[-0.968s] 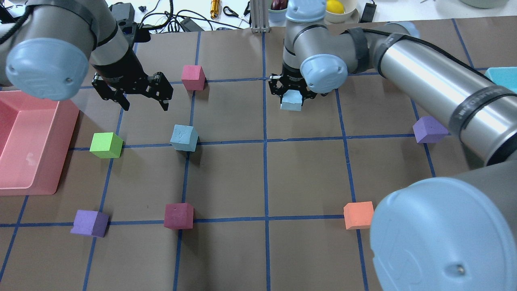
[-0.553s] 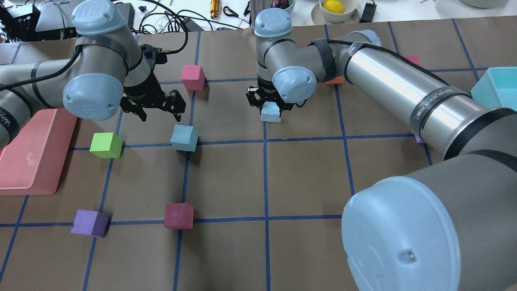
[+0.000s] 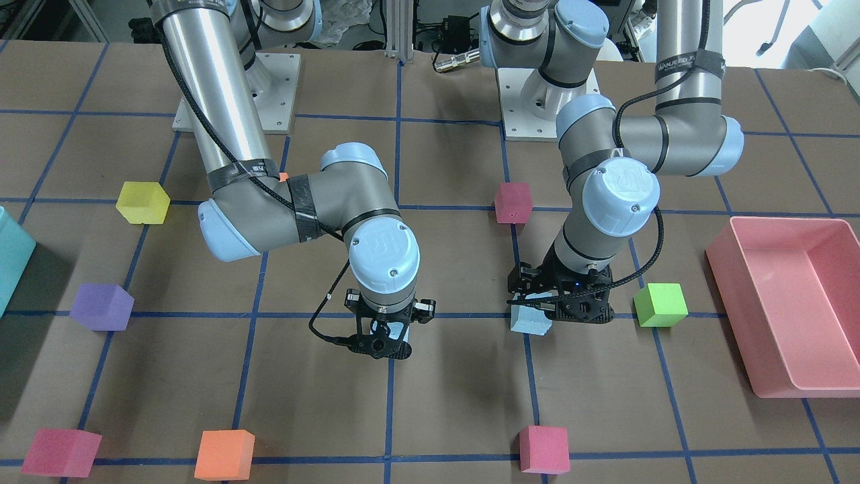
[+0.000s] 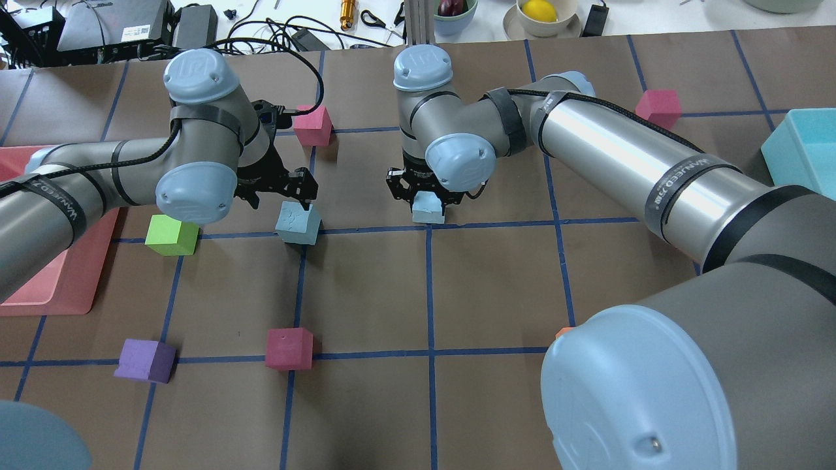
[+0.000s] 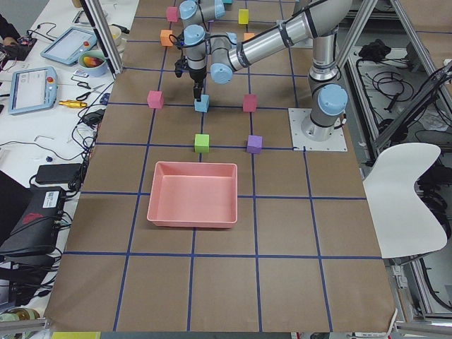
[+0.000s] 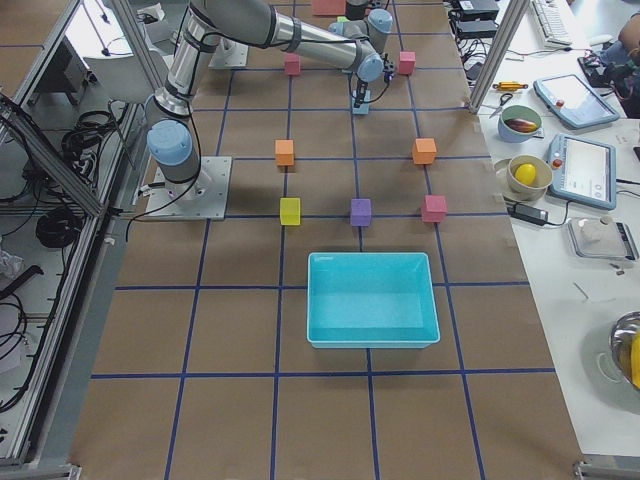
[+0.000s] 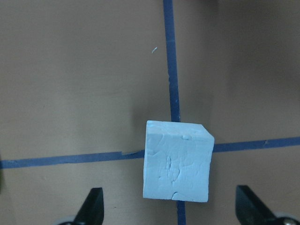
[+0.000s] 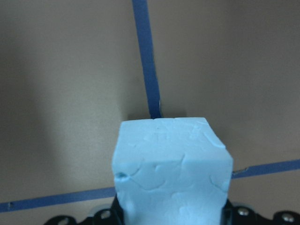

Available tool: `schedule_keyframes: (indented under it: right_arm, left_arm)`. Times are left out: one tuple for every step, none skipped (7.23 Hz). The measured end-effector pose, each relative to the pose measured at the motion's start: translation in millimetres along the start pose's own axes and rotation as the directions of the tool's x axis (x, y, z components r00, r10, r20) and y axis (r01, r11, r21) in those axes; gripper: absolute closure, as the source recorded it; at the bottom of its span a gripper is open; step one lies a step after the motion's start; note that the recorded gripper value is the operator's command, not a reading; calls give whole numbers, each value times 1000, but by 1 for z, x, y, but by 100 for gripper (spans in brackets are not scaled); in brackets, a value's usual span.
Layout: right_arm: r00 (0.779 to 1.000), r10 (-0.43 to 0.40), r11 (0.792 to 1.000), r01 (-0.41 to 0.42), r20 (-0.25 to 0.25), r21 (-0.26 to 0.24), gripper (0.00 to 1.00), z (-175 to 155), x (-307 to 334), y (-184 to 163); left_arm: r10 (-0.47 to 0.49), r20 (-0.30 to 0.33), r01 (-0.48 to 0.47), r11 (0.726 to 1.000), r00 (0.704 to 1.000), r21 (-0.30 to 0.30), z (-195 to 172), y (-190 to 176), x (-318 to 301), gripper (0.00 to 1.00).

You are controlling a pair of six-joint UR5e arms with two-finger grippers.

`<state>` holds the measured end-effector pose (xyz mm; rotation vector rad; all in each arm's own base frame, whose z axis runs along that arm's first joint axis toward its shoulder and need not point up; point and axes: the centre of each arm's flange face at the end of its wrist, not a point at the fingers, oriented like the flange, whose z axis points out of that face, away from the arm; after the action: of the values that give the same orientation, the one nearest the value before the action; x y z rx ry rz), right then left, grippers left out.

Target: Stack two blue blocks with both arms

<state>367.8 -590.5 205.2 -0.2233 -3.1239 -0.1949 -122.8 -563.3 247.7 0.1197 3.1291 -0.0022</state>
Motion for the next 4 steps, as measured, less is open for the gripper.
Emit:
schedule_keyframes:
  right_arm:
    - [1000, -2, 1000, 2, -5, -6, 12, 2, 1, 3]
    - [1000, -2, 1000, 2, -5, -12, 0, 3, 1, 5]
    - [1000, -2, 1000, 2, -6, -15, 0, 4, 1, 6]
    - [1000, -1, 1000, 1, -9, -20, 0, 5, 2, 7]
  left_arm:
    - [-1, 0, 1, 1000, 1000, -3, 8, 0, 1, 0]
    - [-3, -2, 3, 1000, 1000, -13, 15, 0, 2, 0]
    - [-4, -5, 4, 1000, 1000, -24, 22, 1, 4, 0]
    - [-1, -8, 0, 999, 1000, -37, 30, 1, 7, 0]
